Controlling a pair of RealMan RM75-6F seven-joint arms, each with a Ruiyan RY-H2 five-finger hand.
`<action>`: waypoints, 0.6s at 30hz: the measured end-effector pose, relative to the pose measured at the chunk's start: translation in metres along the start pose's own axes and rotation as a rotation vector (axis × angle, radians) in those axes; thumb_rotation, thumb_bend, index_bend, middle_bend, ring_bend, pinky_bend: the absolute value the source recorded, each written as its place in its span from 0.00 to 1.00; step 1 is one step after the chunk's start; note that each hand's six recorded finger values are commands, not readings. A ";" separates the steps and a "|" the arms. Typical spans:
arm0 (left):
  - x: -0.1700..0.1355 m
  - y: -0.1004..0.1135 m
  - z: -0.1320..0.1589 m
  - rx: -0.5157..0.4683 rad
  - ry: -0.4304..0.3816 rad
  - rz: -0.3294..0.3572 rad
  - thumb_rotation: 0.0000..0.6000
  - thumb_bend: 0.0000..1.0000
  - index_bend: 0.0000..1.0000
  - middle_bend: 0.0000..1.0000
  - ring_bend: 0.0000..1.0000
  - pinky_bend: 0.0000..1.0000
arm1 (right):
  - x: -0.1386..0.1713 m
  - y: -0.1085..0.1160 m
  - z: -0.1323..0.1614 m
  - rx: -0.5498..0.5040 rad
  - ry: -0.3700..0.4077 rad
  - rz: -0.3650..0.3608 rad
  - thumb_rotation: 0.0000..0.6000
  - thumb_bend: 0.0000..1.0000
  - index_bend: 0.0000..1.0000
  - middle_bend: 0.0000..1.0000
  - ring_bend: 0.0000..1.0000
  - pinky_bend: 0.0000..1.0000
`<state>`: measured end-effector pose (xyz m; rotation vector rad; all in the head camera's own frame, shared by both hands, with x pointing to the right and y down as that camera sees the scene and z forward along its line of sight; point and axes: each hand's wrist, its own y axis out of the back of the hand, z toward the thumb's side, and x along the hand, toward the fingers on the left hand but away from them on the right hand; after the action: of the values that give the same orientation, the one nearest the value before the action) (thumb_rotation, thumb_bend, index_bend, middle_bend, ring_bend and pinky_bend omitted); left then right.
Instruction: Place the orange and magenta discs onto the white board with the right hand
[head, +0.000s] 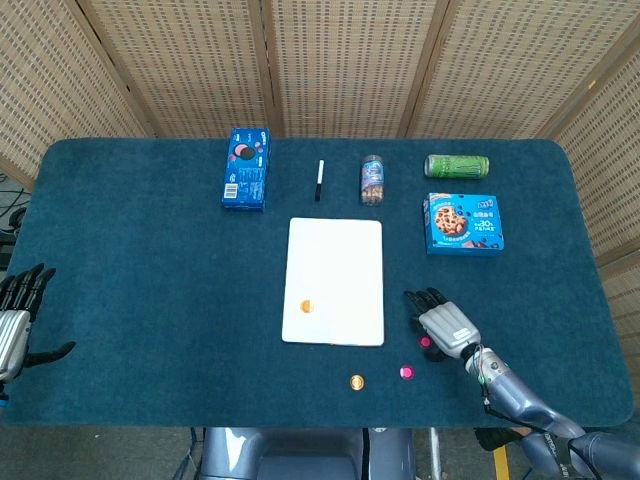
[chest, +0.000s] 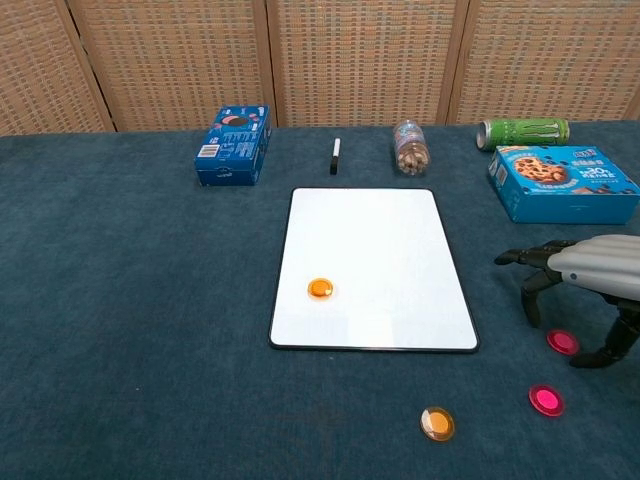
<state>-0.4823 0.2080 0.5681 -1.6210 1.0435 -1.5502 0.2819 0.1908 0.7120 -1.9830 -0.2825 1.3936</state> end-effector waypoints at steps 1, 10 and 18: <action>0.000 0.000 0.000 0.001 0.000 0.000 1.00 0.00 0.00 0.00 0.00 0.00 | 0.000 -0.001 -0.001 0.000 -0.001 0.002 1.00 0.26 0.42 0.00 0.00 0.00; 0.000 0.000 0.000 0.002 0.002 -0.001 1.00 0.00 0.00 0.00 0.00 0.00 | -0.001 -0.004 -0.001 0.004 0.000 0.010 1.00 0.33 0.47 0.00 0.00 0.00; 0.000 0.000 -0.001 0.003 0.004 0.000 1.00 0.00 0.00 0.00 0.00 0.00 | -0.003 -0.008 -0.004 -0.002 -0.007 0.014 1.00 0.36 0.51 0.00 0.00 0.00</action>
<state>-0.4828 0.2078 0.5688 -1.6169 1.0431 -1.5548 0.2862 0.1934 0.7194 -1.9861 -0.2739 1.4095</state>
